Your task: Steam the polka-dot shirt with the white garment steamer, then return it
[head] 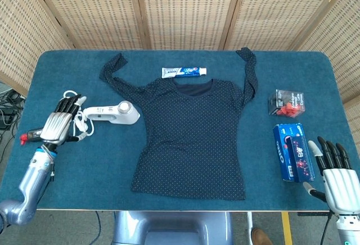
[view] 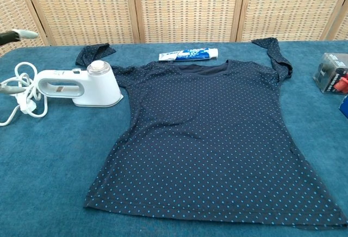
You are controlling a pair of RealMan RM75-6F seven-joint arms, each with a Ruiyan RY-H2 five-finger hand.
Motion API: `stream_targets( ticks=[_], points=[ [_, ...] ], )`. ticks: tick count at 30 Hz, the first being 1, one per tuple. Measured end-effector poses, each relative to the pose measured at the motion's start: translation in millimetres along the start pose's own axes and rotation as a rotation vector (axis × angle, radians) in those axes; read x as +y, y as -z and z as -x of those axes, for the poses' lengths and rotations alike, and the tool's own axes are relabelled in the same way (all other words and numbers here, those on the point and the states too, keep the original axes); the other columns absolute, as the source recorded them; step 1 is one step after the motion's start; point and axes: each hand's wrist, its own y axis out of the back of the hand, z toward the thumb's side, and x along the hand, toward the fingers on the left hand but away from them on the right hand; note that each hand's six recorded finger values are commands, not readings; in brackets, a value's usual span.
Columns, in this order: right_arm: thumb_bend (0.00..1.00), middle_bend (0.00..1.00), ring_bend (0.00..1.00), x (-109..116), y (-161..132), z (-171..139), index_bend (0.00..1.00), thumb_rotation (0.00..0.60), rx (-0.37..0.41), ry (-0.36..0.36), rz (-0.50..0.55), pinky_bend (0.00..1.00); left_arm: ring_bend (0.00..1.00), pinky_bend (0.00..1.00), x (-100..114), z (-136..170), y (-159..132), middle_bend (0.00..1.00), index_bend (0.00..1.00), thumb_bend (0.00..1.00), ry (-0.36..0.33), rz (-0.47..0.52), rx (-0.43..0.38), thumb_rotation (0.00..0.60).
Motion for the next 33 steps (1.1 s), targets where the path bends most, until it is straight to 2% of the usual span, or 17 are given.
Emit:
stream_targets(
  ticks=[7,13,24,33],
  points=[
    [0.0,0.0,0.0,-2,8,5,0.05,0.6,-0.031,-0.004,-0.003,0.0,0.0,0.0,-19,-42,-4,0.0,0.0,0.28,0.033,-0.038,0.014,0.6],
    [0.0,0.0,0.0,-2,10,8,0.05,0.6,-0.038,-0.004,-0.002,0.0,0.0,0.0,-29,-66,-12,0.0,0.0,0.3,0.054,-0.04,0.016,0.6],
    [0.0,0.0,0.0,0,15,10,0.05,0.6,-0.056,-0.003,0.013,0.0,0.0,0.0,-45,-97,-27,0.0,0.0,0.41,0.067,-0.047,0.0,0.6],
    [0.0,0.0,0.0,1,17,11,0.05,0.6,-0.057,-0.006,0.024,0.0,0.0,0.0,-49,-114,-36,0.0,0.0,0.41,0.068,-0.048,0.0,0.6]
  ],
)
